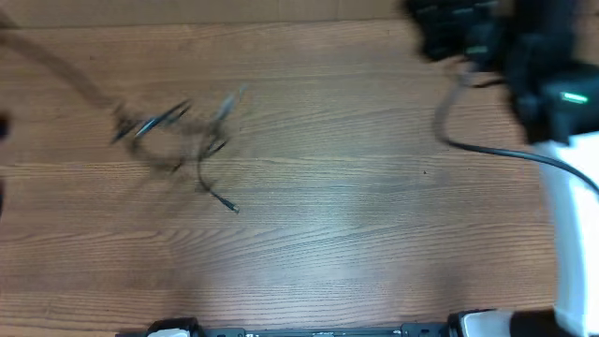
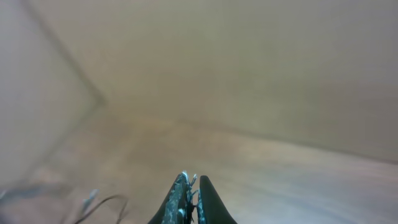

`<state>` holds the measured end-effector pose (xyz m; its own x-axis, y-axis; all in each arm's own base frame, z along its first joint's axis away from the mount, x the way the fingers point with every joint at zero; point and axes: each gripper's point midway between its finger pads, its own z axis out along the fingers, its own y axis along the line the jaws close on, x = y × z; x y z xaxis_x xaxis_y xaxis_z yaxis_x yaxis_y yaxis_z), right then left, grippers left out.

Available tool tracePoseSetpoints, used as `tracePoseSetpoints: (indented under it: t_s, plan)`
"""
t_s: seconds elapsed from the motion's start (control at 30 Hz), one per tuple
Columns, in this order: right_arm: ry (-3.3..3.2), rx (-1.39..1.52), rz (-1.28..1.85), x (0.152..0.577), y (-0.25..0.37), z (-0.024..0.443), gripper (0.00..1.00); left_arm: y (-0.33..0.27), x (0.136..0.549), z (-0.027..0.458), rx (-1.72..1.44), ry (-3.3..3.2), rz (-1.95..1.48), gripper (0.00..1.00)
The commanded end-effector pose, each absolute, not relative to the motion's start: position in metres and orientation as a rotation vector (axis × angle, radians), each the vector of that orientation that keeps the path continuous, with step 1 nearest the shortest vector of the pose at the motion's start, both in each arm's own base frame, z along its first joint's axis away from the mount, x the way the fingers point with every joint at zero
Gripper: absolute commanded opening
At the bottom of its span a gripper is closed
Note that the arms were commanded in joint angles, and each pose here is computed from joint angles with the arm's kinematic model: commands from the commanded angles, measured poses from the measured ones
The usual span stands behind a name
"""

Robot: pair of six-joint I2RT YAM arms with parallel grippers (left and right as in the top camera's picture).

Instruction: Untangle cables

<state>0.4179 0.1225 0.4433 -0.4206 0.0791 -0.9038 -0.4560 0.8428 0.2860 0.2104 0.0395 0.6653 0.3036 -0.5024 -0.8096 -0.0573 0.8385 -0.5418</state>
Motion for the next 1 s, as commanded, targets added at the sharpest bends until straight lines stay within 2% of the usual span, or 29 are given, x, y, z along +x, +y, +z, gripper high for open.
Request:
tracePoseSetpoints:
  t_s: [0.0, 0.03, 0.07, 0.1, 0.13, 0.17, 0.37, 0.4, 0.6, 0.73, 0.87, 0.97]
  plan:
    - [1.801, -0.317, 0.829, 0.379, 0.106, 0.492, 0.04, 0.049, 0.179, 0.678, -0.525, 1.176, -0.226, 0.04]
    - [1.792, -0.335, 0.873, 0.373, 0.107, 0.495, 0.07, 0.046, 0.179, 0.678, -0.512, 1.18, -0.237, 0.04]
    - [1.788, -0.36, 0.909, 0.368, 0.111, 0.496, 0.21, 0.043, 0.183, 0.677, -0.496, 1.192, -0.25, 0.04]
    - [1.791, -0.376, 0.933, 0.365, 0.115, 0.495, 0.48, 0.039, 0.189, 0.675, -0.48, 1.21, -0.268, 0.04]
    - [1.819, -0.393, 0.965, 0.36, 0.127, 0.489, 0.7, 0.03, 0.204, 0.668, -0.459, 1.258, -0.323, 0.04]
    - [1.836, -0.4, 0.975, 0.358, 0.135, 0.486, 0.76, 0.024, 0.214, 0.664, -0.444, 1.288, -0.354, 0.04]
    - [1.863, -0.488, 0.936, 0.349, 0.178, 0.475, 0.78, -0.025, 0.278, 0.633, -0.248, 1.497, -0.591, 0.04]
    - [1.852, -0.547, 0.927, 0.342, 0.192, 0.474, 0.78, -0.038, 0.301, 0.618, -0.221, 1.565, -0.685, 0.04]
    - [1.828, -0.697, 0.96, 0.319, 0.233, 0.47, 0.78, -0.055, 0.362, 0.593, -0.284, 1.652, -0.933, 0.04]
    - [1.798, -0.827, 0.949, 0.306, 0.259, 0.462, 0.73, -0.075, 0.373, 0.597, -0.26, 1.661, -1.142, 0.04]
    - [1.822, -0.89, 0.88, 0.312, 0.278, 0.441, 0.74, -0.086, 0.363, 0.61, -0.191, 1.636, -1.23, 0.04]
    - [1.839, -0.957, 0.811, 0.324, 0.291, 0.419, 0.78, -0.092, 0.347, 0.626, -0.137, 1.595, -1.26, 0.04]
